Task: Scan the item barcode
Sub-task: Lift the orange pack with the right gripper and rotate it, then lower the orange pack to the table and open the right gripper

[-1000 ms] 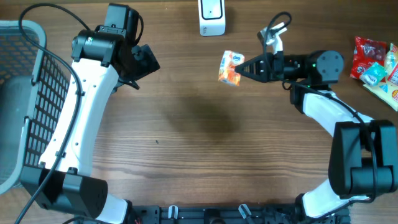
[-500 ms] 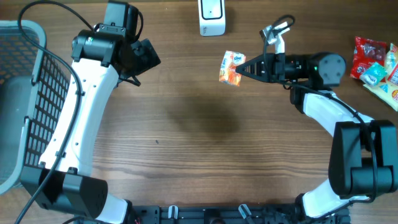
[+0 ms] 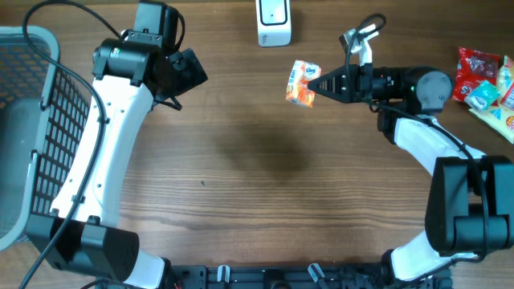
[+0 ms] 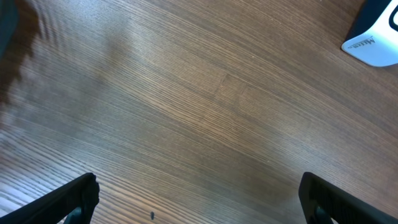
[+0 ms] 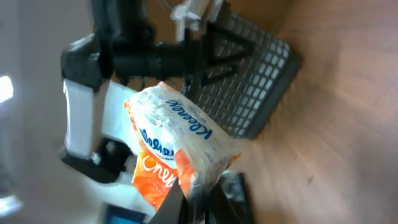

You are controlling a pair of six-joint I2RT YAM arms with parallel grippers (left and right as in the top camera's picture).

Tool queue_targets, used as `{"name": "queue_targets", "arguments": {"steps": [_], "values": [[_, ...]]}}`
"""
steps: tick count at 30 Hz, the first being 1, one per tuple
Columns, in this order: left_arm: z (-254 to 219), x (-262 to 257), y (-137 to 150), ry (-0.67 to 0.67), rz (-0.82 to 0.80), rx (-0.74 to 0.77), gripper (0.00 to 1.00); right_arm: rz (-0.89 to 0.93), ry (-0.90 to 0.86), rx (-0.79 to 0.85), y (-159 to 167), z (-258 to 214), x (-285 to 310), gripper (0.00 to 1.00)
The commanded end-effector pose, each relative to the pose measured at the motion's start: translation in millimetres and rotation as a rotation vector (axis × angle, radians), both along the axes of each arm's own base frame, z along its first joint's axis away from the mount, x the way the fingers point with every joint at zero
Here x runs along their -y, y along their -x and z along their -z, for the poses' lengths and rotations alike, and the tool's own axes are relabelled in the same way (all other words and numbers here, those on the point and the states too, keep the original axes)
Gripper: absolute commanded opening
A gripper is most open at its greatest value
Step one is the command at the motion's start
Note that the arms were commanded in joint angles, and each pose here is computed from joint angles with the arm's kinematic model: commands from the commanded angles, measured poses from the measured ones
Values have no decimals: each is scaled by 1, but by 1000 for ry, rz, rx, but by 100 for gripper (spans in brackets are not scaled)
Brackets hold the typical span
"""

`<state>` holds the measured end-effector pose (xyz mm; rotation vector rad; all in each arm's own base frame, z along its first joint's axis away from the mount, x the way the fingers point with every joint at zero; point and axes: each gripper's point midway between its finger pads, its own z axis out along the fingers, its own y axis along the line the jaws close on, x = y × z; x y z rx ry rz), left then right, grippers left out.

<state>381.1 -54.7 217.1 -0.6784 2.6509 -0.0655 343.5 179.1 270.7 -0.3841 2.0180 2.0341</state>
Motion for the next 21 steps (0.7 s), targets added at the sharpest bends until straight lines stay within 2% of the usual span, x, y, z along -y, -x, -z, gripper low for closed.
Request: {"name": "queue_targets", "arguments": {"steps": [1, 2, 4, 7, 8, 10, 13, 16, 18, 19, 20, 21], "values": [[-1, -2, -2, -2, -17, 8, 100, -43, 27, -127, 1, 5, 1, 4], [-1, -2, -3, -2, -18, 8, 100, -26, 19, -184, -4, 8, 2, 4], [-1, -2, -2, -2, -17, 8, 100, 44, -8, -122, -19, 13, 3, 4], [-1, -2, -2, -2, -17, 8, 100, 108, 19, -145, -32, 54, 3, 4], [-1, -2, -2, -2, -17, 8, 100, 164, 50, -201, -37, 73, 5, 4], [-1, -2, -2, -2, -17, 8, 100, 397, 287, -352, -49, 147, 22, 4], [-1, -2, -2, -2, -17, 8, 100, 585, 645, -447, -40, 216, 61, 4], [-1, -2, -2, -2, -17, 8, 100, 651, 1000, -519, -7, 260, 107, 6], [-1, -2, -2, -2, -17, 8, 100, 673, 1168, -544, 10, 273, 132, 7], [-1, -2, -2, -2, -18, 8, 100, 658, 1229, -542, 18, 276, 139, 30], [-1, -2, -2, -2, -18, 8, 100, 640, 1258, -538, 23, 278, 142, 46], [-1, -2, -3, -2, -18, 8, 100, 640, 1300, -557, 29, 279, 148, 54]]}}
